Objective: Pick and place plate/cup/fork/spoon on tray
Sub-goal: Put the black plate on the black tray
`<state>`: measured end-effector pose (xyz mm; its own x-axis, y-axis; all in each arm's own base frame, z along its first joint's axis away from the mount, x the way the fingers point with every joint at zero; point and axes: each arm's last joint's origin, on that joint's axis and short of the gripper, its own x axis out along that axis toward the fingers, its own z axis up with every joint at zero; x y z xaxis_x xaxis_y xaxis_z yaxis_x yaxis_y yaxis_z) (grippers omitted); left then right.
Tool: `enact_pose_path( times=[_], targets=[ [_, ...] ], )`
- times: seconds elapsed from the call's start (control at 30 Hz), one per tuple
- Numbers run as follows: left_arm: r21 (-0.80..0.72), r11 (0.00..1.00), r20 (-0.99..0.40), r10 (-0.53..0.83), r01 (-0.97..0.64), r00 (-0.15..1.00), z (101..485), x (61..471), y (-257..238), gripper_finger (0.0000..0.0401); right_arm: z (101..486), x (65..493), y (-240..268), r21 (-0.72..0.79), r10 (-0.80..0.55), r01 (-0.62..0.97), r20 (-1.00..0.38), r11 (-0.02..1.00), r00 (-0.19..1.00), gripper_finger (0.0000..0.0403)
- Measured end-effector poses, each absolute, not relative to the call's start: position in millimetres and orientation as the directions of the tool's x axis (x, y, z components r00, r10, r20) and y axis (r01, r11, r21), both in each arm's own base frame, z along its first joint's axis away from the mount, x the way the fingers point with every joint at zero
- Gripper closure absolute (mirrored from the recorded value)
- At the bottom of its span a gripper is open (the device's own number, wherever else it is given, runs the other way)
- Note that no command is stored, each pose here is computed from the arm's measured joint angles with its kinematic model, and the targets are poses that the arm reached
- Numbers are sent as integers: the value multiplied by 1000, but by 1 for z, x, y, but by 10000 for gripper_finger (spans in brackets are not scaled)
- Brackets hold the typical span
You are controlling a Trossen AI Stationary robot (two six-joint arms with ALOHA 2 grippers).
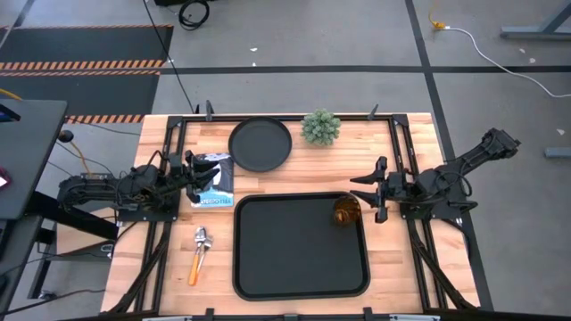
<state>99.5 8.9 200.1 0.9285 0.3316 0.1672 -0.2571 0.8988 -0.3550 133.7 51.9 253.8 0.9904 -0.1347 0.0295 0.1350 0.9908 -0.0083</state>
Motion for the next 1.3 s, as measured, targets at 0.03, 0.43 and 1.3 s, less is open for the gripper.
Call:
enact_pose_path(
  times=[0.03, 0.43, 1.3],
  targets=[
    [-355, 899, 167, 331, -257, 929, 200, 99, 9, 253, 254, 133, 52, -8, -135, 135, 30, 991, 990, 243],
    [-398, 869, 138, 373, -294, 917, 198, 102, 10, 253, 252, 133, 51, -21, -138, 138, 12, 990, 990, 244],
    [-331, 864, -56, 384, -380, 922, 218, 140, 21, 260, 254, 132, 46, -18, -148, 148, 25, 989, 989, 244]
  ],
)
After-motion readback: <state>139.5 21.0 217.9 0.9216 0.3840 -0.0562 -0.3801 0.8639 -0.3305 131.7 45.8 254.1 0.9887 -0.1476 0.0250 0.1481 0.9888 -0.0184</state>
